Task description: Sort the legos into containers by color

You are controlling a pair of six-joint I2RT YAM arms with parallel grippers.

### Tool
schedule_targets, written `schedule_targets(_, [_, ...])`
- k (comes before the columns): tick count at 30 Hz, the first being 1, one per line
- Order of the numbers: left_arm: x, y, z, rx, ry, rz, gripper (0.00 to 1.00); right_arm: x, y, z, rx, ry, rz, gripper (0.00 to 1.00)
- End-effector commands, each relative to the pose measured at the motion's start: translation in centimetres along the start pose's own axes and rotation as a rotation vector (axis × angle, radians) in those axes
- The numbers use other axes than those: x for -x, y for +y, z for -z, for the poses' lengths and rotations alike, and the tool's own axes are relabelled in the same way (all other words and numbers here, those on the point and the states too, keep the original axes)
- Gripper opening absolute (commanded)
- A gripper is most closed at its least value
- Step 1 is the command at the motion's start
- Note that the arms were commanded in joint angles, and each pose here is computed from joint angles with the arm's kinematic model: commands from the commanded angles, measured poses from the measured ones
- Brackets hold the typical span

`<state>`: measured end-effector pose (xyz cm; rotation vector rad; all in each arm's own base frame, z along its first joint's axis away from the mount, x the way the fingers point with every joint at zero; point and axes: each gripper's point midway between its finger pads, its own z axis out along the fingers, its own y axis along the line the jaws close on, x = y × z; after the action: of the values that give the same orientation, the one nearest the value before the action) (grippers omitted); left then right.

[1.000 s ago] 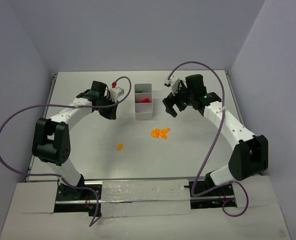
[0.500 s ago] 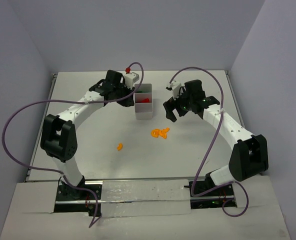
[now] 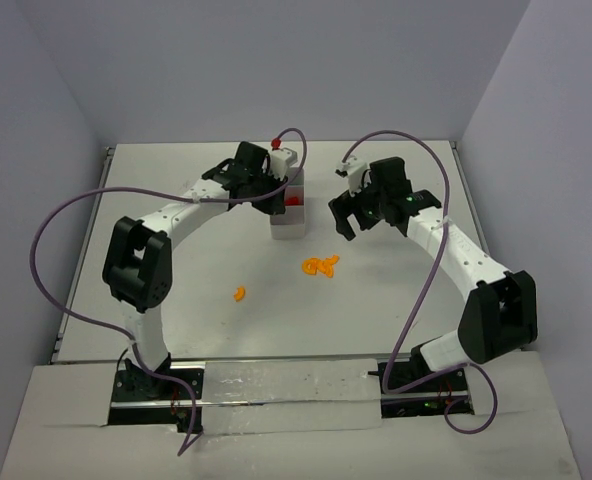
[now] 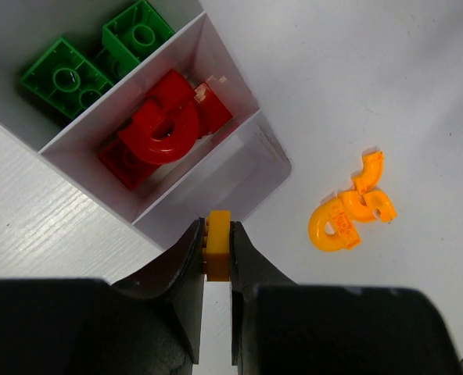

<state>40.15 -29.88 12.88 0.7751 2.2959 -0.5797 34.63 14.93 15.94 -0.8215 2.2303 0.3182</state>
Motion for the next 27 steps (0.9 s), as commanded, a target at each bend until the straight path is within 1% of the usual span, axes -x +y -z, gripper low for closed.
schedule_targets(1, [2.2,-0.1,-0.1,0.019,-0.055,-0.004,0.11,3.4,-2.3,2.4,-0.145,-0.125,-0.054,1.00])
schedule_targets(6, [2.1,0.1,-0.6,0.034,-0.044,-0.006,0.13,4.6,-3.2,4.0,-0.180,-0.194,-0.136,1.00])
schedule_targets(8, [2.1,0.1,-0.7,0.038,-0.043,-0.009,0.17,4.7,-3.0,4.2,-0.169,-0.211,-0.140,1.00])
schedule_targets(10, [2.0,0.2,-0.9,0.042,-0.039,-0.009,0.21,4.7,-2.8,4.2,-0.155,-0.197,-0.136,1.00])
schedule_targets(12, [1.9,0.3,-1.0,0.047,-0.035,-0.009,0.35,4.5,-2.8,4.1,-0.148,-0.179,-0.135,1.00])
schedule_targets(14, [1.9,0.4,-1.1,0.049,-0.032,-0.006,0.44,4.4,-2.6,4.1,-0.142,-0.178,-0.128,1.00])
schedule_targets(16, [2.1,0.3,-0.9,0.047,-0.038,-0.005,0.57,4.3,-2.3,4.2,-0.129,-0.180,-0.116,1.00])
schedule_targets(17, [2.2,0.3,-0.9,0.047,-0.039,-0.005,0.58,4.2,-2.2,4.2,-0.123,-0.178,-0.112,1.00])
schedule_targets(19, [2.9,0.0,-0.4,0.043,-0.056,-0.007,0.73,4.1,-1.8,4.2,-0.108,-0.175,-0.099,1.00])
schedule_targets(20, [3.0,0.0,-0.2,0.043,-0.057,-0.008,0.75,4.1,-1.6,4.3,-0.101,-0.175,-0.091,1.00])
schedule_targets(21, [3.6,-0.1,0.4,0.045,-0.072,-0.009,0.83,4.1,-1.4,4.3,-0.098,-0.174,-0.083,1.00])
schedule_targets(23, [5.0,-0.3,2.3,0.049,-0.115,-0.010,0.95,4.1,-0.8,4.3,-0.091,-0.170,-0.048,1.00])
schedule_targets(24, [5.8,-0.4,3.6,0.050,-0.143,-0.010,0.99,4.2,-0.3,4.3,-0.077,-0.169,-0.025,1.00])
schedule_targets(25, [6.4,-0.5,4.8,0.045,-0.168,-0.007,0.99,4.2,0.2,4.2,-0.068,-0.165,-0.008,1.00])
schedule_targets(26, [7.8,-0.9,7.1,0.032,-0.227,-0.002,0.99,4.2,0.8,4.1,-0.058,-0.159,0.013,1.00])
schedule_targets(27, [7.4,-0.6,7.1,0.012,-0.226,0.017,0.99,4.3,1.5,4.0,-0.047,-0.158,0.042,1.00])
